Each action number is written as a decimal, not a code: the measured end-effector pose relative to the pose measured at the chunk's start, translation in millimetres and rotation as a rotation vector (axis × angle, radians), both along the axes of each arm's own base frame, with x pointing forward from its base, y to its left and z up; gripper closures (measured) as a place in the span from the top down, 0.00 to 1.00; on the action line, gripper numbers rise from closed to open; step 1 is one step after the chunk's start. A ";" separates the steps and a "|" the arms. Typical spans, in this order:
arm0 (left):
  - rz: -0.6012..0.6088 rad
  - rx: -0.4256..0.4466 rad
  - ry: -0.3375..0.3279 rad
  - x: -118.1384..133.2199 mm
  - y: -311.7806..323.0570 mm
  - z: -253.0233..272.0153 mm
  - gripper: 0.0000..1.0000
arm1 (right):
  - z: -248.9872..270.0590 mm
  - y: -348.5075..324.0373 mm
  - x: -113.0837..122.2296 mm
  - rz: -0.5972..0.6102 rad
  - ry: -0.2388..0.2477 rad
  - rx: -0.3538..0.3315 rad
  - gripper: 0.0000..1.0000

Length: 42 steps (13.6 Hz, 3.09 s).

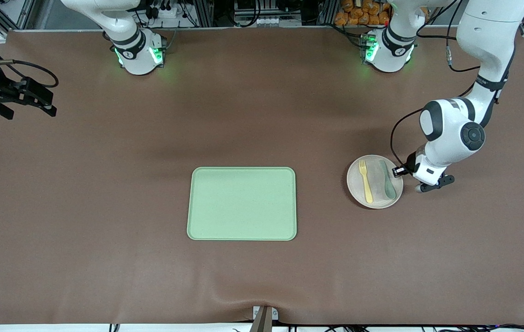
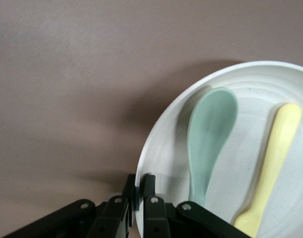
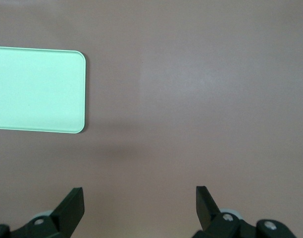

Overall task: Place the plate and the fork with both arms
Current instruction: 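Close the left gripper on the white plate's rim, then carry the plate with the left gripper over the green tray, then lower the plate onto the tray and open the left gripper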

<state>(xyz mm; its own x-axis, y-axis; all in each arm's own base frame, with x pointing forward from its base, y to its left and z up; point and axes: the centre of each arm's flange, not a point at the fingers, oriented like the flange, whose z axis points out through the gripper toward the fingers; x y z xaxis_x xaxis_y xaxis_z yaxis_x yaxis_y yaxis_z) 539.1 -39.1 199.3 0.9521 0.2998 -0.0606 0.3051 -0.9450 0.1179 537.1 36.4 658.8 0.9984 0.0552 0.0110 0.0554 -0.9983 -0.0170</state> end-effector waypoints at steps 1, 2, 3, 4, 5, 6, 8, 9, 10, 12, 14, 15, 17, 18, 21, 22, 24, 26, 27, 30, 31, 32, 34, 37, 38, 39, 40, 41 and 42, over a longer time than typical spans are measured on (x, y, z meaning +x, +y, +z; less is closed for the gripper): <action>-0.010 -0.005 -0.012 4.2 -6.7 4.2 0.10 | 0.0 0.0 0.0 0.000 0.000 0.000 1.00; -0.022 -0.012 -0.026 9.2 -15.0 9.5 0.07 | 0.0 0.0 0.0 0.000 0.000 0.000 1.00; -0.036 -0.021 -0.044 15.5 -24.9 16.8 0.05 | 0.0 0.0 0.0 0.000 0.000 0.000 1.00; -0.049 -0.029 -0.057 21.5 -34.2 23.9 0.05 | -0.1 0.0 0.0 0.000 0.000 0.000 1.00; -0.061 -0.040 -0.062 27.7 -43.6 31.7 0.05 | -0.1 0.0 0.0 0.000 0.000 0.000 1.00; -0.073 -0.055 -0.057 34.0 -53.0 40.4 0.05 | -0.1 0.0 0.0 0.000 0.000 0.000 1.00; -0.113 -0.083 -0.047 47.8 -76.2 63.7 0.05 | -0.2 0.4 0.0 0.001 0.001 0.000 1.00; -0.138 -0.096 -0.050 54.3 -91.1 77.2 0.05 | -0.4 0.7 0.0 0.001 0.001 0.001 1.00; -0.162 -0.109 -0.060 60.3 -107.2 91.0 0.05 | -0.5 0.9 -0.1 0.002 0.001 0.002 1.00; -0.197 -0.129 -0.081 69.0 -147.8 111.3 0.05 | -0.6 1.4 -0.1 0.003 0.002 0.003 1.00; -0.188 -0.152 -0.088 74.0 -204.9 116.3 0.05 | -0.8 1.7 -0.1 0.003 0.002 0.003 1.00; -0.175 -0.165 -0.082 75.5 -234.6 113.0 0.05 | -0.9 1.8 -0.1 0.003 0.002 0.004 1.00; -0.164 -0.185 -0.064 77.8 -285.7 94.8 0.05 | -1.2 1.9 -0.1 0.003 0.003 0.004 1.00; -0.163 -0.192 -0.055 79.6 -303.1 83.6 0.05 | -1.2 1.9 -0.1 0.003 0.003 0.004 1.00; -0.142 -0.208 -0.042 89.0 -329.8 53.4 0.05 | -1.3 2.0 0.0 0.004 0.003 0.004 1.00; -0.127 -0.213 -0.046 90.3 -336.2 44.2 0.05 | -1.3 2.0 0.0 0.004 0.002 0.004 1.00; -0.097 -0.221 -0.058 87.5 -350.2 26.0 0.05 | -1.4 2.0 0.0 0.004 0.002 0.004 1.00; -0.080 -0.224 -0.057 79.6 -363.7 8.9 0.05 | -1.5 1.9 0.0 0.003 0.003 0.004 1.00; -0.079 -0.224 -0.054 75.6 -369.1 2.8 0.05 | -1.6 1.8 0.0 0.003 0.003 0.004 1.00; -0.082 -0.226 -0.057 73.1 -375.2 0.8 0.09 | -1.7 1.8 0.0 0.003 0.003 0.004 1.00; -0.073 -0.230 -0.062 75.3 -375.4 4.0 0.19 | -1.8 1.8 0.0 0.003 0.003 0.004 1.00; -0.053 -0.235 -0.066 78.2 -376.0 9.0 0.28 | -1.9 1.8 0.0 0.003 0.003 0.004 1.00; -0.023 -0.245 -0.092 86.4 -374.7 28.2 0.49 | -2.0 1.9 0.0 0.003 0.004 0.004 1.00; -0.002 -0.246 -0.115 102.1 -357.1 90.4 0.78 | -4.3 4.1 0.4 0.006 0.009 0.015 1.00; 0.005 -0.238 -0.109 107.3 -343.5 120.0 0.89 | -7.3 5.2 1.0 0.007 0.016 0.020 1.00; 0.011 -0.226 -0.105 111.9 -325.5 152.0 0.97 | -11.0 6.0 2.4 0.008 0.023 0.022 1.00; 0.018 -0.211 -0.104 115.5 -304.6 184.0 1.00 | -16.4 6.9 4.6 0.010 0.034 0.023 1.00; 0.029 -0.194 -0.101 117.6 -280.3 215.7 1.00 | -22.8 8.4 7.4 0.012 0.046 0.024 1.00; 0.046 -0.176 -0.091 118.0 -254.0 243.9 1.00 | -28.8 10.0 10.3 0.015 0.057 0.024 1.00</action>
